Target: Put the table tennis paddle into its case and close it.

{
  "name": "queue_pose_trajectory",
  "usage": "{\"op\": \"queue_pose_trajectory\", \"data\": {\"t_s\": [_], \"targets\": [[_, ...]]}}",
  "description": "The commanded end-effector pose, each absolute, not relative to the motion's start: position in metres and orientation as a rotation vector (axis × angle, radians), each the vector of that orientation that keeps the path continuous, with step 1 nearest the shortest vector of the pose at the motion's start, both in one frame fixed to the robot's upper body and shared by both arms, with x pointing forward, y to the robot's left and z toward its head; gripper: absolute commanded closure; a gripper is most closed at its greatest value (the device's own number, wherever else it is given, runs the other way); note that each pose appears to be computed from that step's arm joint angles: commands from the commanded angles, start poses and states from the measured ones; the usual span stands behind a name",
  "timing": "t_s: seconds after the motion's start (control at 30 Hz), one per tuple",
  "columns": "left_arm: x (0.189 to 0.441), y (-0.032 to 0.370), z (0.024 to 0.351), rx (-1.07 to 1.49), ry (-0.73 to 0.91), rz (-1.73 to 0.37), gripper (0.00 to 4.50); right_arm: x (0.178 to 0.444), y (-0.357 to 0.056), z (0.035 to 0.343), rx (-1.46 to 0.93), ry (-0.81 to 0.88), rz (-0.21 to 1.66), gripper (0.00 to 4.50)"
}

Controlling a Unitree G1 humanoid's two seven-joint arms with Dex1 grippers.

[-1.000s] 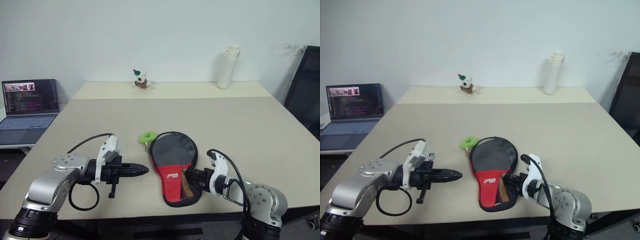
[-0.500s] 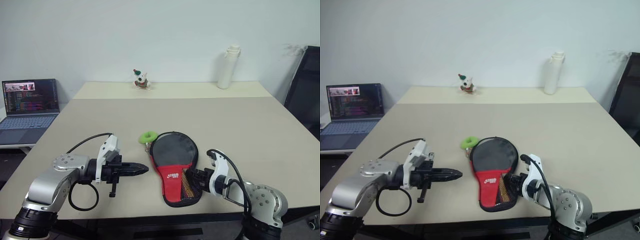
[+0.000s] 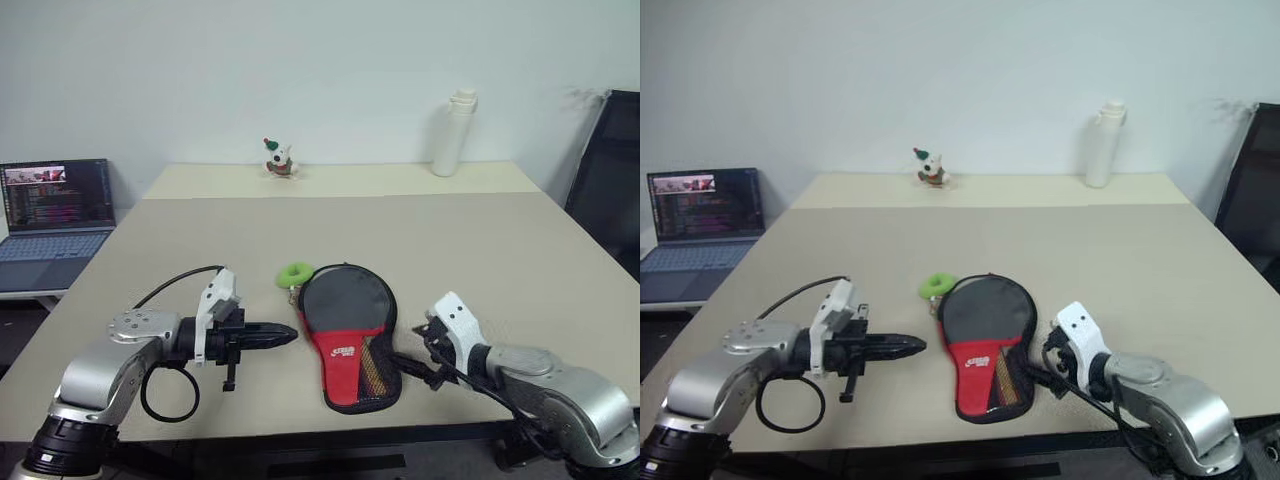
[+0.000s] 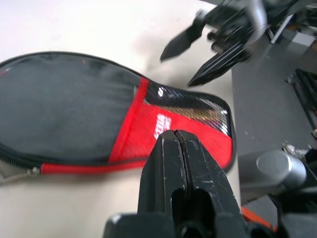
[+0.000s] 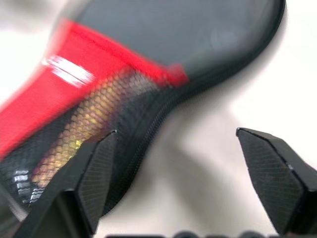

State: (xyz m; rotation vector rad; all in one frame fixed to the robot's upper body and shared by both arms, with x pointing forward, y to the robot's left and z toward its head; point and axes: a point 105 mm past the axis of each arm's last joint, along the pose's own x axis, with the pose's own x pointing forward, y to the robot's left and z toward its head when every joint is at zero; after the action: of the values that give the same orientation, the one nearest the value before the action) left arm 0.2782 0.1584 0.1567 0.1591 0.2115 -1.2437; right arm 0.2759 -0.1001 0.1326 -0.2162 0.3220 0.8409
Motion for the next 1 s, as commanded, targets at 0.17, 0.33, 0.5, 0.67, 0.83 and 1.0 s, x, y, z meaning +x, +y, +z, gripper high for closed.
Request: {"op": "queue_pose_trajectory", "data": {"t_s": [0.17,0.33,0.5,0.67,0.83,1.0], "targets": [[0.321,0.175,0.176,0.189,0.034,-0.947,4.5,0.274,-0.092,0.166,-0.179,0.16,1.012,0.28],[0.351,0.198,0.168,0.206,0.029,-0.708,4.5,0.283,-0.091,0.166,-0.184,0.156,1.014,0.28],[0.379,0.211,0.162,0.184,0.07,-0.565,3.26,0.287,-0.084,0.167,-0.197,0.143,1.044,0.23],[0.403,0.211,0.161,0.197,0.092,-0.519,1.54,0.294,-0.074,0.17,-0.209,0.124,1.072,0.23],[0.419,0.196,0.154,0.227,0.144,-0.6,0.04,0.296,-0.063,0.167,-0.22,0.114,1.101,0.23],[0.412,0.177,0.15,0.241,0.181,-0.802,0.04,0.294,-0.059,0.163,-0.22,0.118,1.108,0.23]]}}
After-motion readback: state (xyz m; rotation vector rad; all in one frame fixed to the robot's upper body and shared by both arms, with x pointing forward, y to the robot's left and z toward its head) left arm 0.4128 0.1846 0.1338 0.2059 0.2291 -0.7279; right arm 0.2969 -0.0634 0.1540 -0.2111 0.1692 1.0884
